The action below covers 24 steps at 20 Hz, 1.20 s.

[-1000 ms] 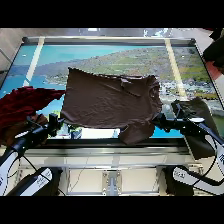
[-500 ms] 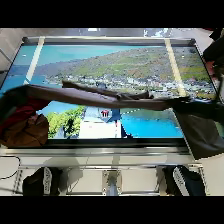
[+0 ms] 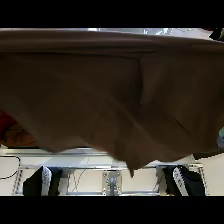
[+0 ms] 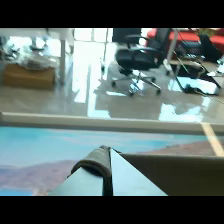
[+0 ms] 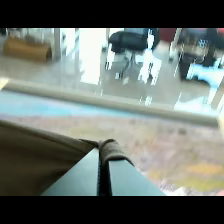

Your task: Fold the shirts.

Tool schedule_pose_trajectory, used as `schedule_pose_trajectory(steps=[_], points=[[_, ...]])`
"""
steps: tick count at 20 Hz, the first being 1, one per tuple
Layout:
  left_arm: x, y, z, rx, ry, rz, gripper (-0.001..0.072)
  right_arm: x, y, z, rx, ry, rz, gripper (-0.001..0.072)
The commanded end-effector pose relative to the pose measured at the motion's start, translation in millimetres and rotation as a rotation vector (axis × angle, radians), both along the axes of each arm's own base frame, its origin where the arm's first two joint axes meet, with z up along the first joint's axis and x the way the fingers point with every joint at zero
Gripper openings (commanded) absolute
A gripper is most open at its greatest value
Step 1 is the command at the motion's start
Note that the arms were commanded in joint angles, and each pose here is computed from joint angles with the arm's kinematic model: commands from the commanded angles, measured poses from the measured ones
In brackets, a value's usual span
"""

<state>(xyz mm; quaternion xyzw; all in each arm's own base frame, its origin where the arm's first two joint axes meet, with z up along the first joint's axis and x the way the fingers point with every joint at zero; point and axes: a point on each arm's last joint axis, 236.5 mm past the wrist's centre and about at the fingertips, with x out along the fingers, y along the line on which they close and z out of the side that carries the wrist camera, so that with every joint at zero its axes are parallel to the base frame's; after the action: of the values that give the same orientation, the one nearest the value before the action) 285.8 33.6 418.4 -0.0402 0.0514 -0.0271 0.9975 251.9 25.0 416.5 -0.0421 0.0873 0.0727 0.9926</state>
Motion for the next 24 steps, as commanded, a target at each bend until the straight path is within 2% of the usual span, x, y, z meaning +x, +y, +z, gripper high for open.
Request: schedule_pose_trajectory(steps=[1,2,4,7,9,12,16,20,24], points=[[63,8,-77,-0.14,0.254,-0.163,0.0006,84,-21,-100,0.132,0.325,0.031,0.0011],[85,3,-114,-0.136,0.356,-0.201,0.0006,108,-19,-135,0.202,0.417,0.064,0.0011],[129,-15,-197,-0.043,0.58,-0.231,0.0006,148,-19,-198,0.294,0.57,0.094,0.0011],[200,-39,-300,0.136,0.734,-0.178,0.0007,208,-25,-265,0.35,0.647,0.062,0.0012],[236,-62,-360,0.184,0.775,-0.188,0.0007,238,-24,-309,0.372,0.685,0.04,0.0011],[270,-69,-428,0.195,0.826,-0.141,0.0008,269,-21,-375,0.393,0.743,0.007,0.0012],[307,-64,-427,0.14,0.729,-0.061,0.0008,285,-28,-420,0.397,0.77,-0.037,0.0012],[303,-65,-407,0.141,0.711,-0.062,0.0009,279,-39,-420,0.301,0.793,-0.038,0.0012],[245,-64,-441,0.212,0.984,-0.132,0.0008,251,-45,-418,0.181,0.885,-0.013,0.0011]])
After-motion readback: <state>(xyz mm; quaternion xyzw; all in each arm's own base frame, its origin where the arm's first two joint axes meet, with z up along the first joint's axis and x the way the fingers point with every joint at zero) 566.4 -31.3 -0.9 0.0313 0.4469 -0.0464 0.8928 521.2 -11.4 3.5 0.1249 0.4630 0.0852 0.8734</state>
